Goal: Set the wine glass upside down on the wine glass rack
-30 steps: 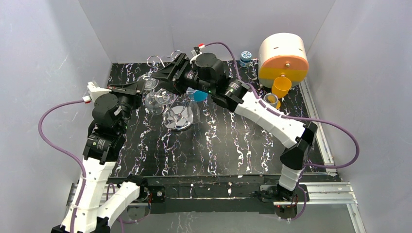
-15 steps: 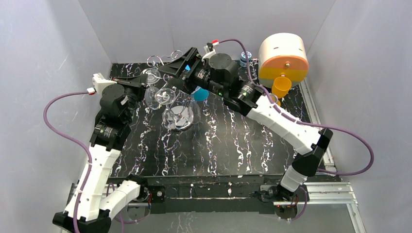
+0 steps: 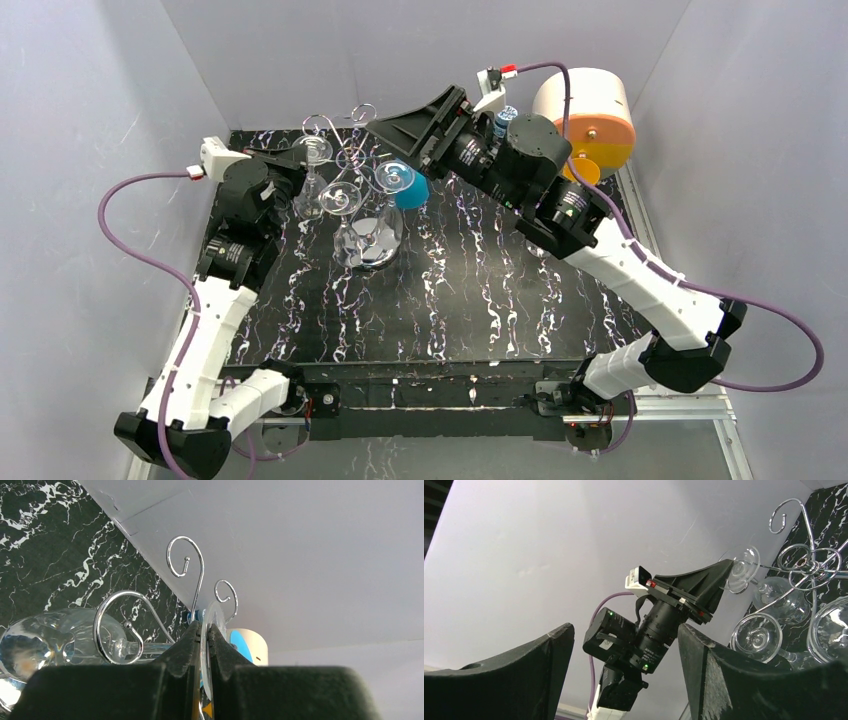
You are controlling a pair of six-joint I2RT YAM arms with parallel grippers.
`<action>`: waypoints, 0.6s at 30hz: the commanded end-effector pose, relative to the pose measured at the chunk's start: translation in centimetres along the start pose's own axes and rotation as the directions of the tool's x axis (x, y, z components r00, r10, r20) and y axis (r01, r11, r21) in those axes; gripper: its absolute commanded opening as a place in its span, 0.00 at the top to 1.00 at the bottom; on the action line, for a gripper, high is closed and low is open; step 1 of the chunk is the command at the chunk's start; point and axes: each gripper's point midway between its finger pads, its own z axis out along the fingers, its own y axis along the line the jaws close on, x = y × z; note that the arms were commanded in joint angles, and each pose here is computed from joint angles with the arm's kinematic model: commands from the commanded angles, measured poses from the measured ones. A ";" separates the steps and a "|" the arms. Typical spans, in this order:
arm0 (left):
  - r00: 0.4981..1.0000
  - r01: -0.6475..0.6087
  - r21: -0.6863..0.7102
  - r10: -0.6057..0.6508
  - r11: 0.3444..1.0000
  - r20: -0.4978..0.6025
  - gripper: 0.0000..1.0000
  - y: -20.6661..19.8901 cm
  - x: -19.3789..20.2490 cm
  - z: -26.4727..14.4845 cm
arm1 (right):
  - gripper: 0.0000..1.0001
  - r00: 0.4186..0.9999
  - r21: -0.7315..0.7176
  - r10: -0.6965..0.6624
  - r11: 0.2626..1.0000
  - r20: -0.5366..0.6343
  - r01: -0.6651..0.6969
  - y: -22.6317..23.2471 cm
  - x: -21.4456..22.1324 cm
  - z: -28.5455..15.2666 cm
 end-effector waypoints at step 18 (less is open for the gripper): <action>0.951 -0.028 -0.035 0.038 0.999 0.308 1.00 -0.2 -7.0 -1.8 | 0.19 0.998 -0.037 -0.022 0.999 -0.051 0.020 0.0 1.2 0.2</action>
